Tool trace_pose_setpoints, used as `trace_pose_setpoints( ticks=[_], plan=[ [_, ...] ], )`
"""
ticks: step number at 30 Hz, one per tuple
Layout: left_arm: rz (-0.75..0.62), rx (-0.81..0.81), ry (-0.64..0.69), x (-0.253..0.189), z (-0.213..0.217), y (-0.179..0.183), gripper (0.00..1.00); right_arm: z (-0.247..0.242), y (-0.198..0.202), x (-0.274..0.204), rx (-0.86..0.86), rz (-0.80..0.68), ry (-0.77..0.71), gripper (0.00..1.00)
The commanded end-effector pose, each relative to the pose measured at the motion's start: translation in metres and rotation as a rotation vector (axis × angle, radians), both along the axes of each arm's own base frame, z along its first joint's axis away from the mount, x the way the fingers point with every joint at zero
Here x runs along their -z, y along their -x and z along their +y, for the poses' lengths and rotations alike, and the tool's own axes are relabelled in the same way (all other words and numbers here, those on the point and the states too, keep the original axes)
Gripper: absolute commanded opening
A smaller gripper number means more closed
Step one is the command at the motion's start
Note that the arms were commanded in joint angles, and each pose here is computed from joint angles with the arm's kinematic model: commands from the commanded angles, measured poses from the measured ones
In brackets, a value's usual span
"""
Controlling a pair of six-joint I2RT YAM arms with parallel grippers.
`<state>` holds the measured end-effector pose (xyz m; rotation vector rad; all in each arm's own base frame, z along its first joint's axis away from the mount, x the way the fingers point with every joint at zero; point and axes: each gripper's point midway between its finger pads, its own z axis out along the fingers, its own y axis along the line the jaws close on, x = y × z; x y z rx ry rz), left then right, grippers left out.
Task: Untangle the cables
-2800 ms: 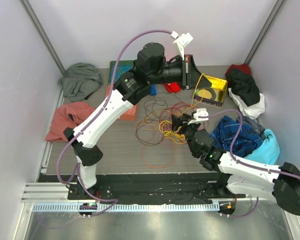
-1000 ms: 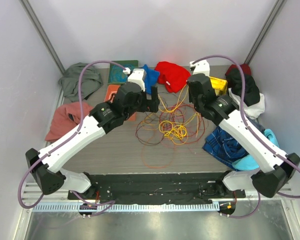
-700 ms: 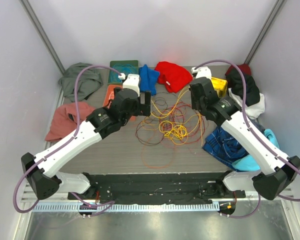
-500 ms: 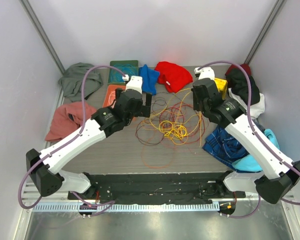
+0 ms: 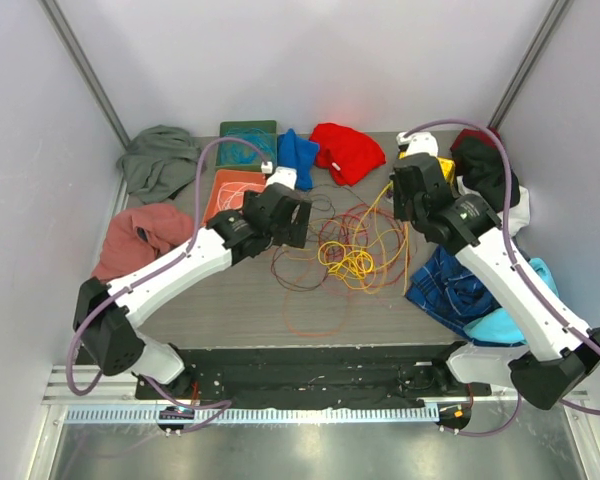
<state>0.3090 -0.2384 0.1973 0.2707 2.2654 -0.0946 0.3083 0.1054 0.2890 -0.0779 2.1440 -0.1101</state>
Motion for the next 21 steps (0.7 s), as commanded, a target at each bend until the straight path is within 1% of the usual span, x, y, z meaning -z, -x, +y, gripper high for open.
trace_pose_setpoints(
  ticks=[1,2,3,4,8,11,12,14,15,18,19,21],
  plan=[
    [-0.026,0.002,0.244,-0.03,-0.011,0.017,1.0,-0.012,-0.028,-0.023,0.068,-0.052,-0.087,0.01],
    [-0.013,0.01,0.267,-0.023,-0.01,0.024,1.0,-0.024,-0.041,-0.017,0.116,-0.042,-0.089,0.01],
    [-0.004,0.011,0.324,-0.025,-0.015,0.028,1.0,-0.026,-0.051,-0.024,0.138,-0.066,-0.115,0.01],
    [-0.016,0.043,0.399,-0.038,-0.022,0.034,1.0,-0.03,-0.06,-0.024,0.16,-0.066,-0.117,0.01],
    [0.04,0.109,0.516,-0.04,-0.036,0.053,1.0,-0.04,-0.106,-0.021,0.245,-0.071,-0.1,0.01],
    [0.071,0.122,0.53,-0.035,-0.036,0.06,1.0,-0.055,-0.133,-0.027,0.305,-0.102,-0.096,0.01],
    [0.076,0.12,0.524,-0.032,-0.035,0.062,1.0,-0.058,-0.146,-0.013,0.324,-0.075,-0.081,0.01],
    [0.084,0.116,0.513,-0.028,-0.03,0.066,1.0,-0.071,-0.163,-0.013,0.361,-0.083,-0.083,0.01],
    [0.082,0.112,0.51,-0.027,-0.028,0.067,1.0,-0.073,-0.174,0.0,0.373,-0.062,-0.074,0.01],
    [0.067,0.103,0.506,-0.024,-0.019,0.07,1.0,-0.088,-0.192,0.005,0.421,-0.081,-0.089,0.01],
    [0.069,0.096,0.496,-0.02,-0.017,0.071,1.0,-0.095,-0.199,0.015,0.44,-0.066,-0.081,0.01],
    [0.055,0.096,0.484,-0.02,-0.013,0.071,1.0,-0.101,-0.21,0.017,0.465,-0.077,-0.072,0.01]
  ],
)
